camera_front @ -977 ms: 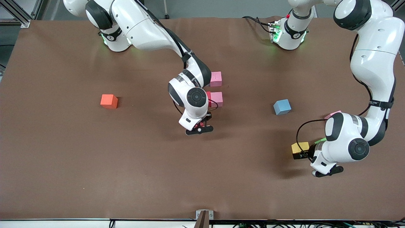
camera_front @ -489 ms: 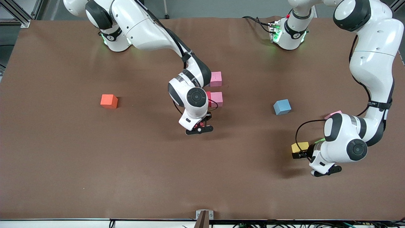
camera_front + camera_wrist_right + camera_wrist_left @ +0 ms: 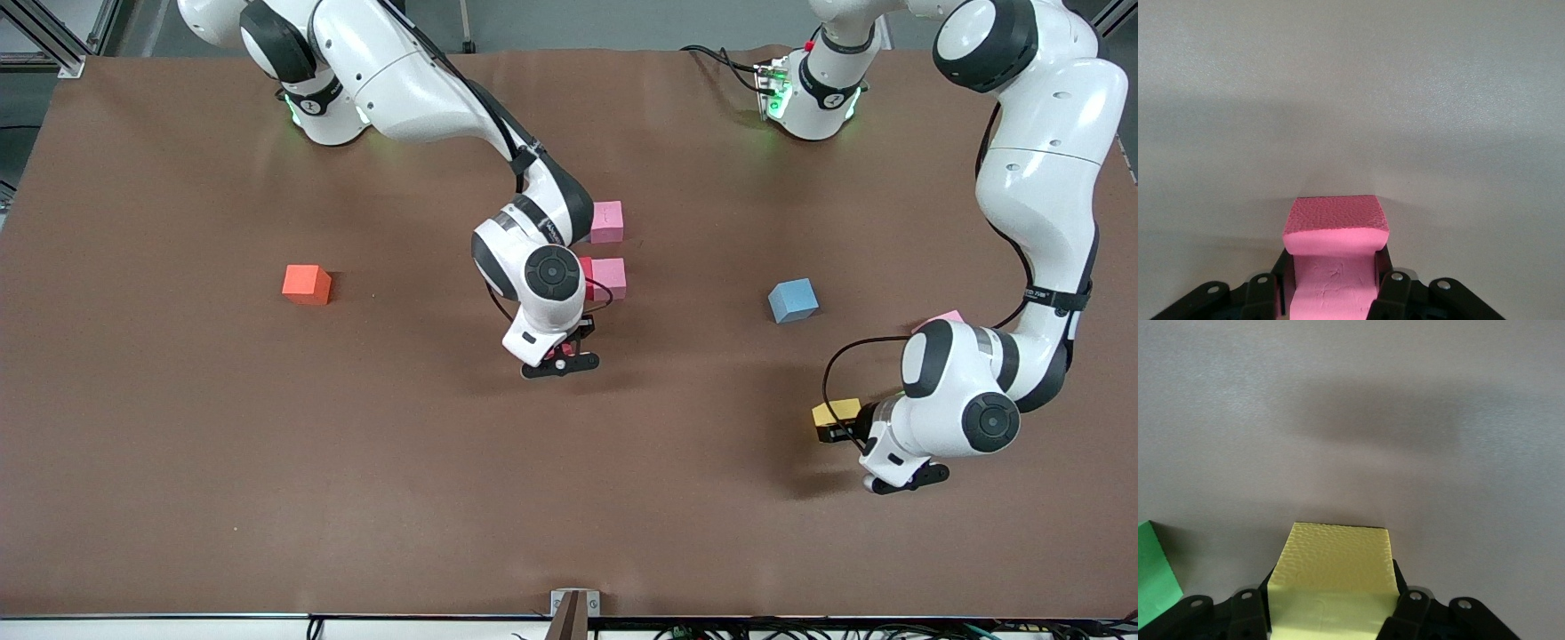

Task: Arrange 11 blocks into digit 3
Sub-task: 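Carry the yellow cube with the left gripper while the right gripper places red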

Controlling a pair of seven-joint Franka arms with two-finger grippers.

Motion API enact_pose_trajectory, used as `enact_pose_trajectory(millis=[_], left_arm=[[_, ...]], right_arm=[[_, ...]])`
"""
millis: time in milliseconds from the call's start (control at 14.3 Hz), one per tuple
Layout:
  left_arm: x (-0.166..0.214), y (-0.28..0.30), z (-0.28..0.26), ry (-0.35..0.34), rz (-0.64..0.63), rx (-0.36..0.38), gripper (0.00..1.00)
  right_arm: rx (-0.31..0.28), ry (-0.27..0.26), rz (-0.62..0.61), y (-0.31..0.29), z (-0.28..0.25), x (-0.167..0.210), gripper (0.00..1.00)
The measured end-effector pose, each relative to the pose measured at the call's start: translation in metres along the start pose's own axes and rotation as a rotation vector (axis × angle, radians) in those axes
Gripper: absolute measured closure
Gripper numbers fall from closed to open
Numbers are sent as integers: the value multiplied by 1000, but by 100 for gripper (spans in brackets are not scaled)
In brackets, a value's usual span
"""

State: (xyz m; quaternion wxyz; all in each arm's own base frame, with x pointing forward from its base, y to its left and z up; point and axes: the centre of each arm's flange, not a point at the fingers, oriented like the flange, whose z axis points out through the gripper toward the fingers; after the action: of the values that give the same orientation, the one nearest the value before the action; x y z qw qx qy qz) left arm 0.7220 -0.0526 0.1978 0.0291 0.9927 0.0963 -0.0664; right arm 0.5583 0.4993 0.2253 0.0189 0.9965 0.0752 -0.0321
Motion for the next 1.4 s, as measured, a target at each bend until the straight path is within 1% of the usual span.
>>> enact_pose_trajectory(millis=[70,140,209,279,349,419,558,698,837,977,1186,1396], left_arm=[[-1,3,-1,-2,-11,2,39],[-2,4,-4,-13,-36,9,42],[-4,6,-9,-23,-69,16,43],[-5,9,-18,-20,-103,16,43],[-6,14,-31,-8,-131,13,43],[-8,20,-45,4,-157,8,43],[-18,36,-71,2,-224,9,43],[-36,60,-90,-36,-344,18,43],[-56,92,-101,-70,-505,16,43],[-73,122,-107,-90,-685,6,43],[-96,160,-107,-102,-872,7,43],[-120,206,-95,-91,-1040,-11,43]], right_arm=[[-1,-1,-1,1,1,0,44],[-3,-2,-6,1,2,0,36],[-4,-3,-17,2,2,0,24],[-4,-3,-24,3,2,1,15],[-4,-2,-28,4,2,1,4],[-4,-2,-32,5,2,2,0],[-4,-1,-34,6,2,3,0],[-5,0,-35,6,2,3,0],[-4,3,-40,8,0,5,0],[5,18,-43,11,-11,8,0],[29,32,-27,24,-49,14,0],[56,16,-5,68,-105,26,0]])
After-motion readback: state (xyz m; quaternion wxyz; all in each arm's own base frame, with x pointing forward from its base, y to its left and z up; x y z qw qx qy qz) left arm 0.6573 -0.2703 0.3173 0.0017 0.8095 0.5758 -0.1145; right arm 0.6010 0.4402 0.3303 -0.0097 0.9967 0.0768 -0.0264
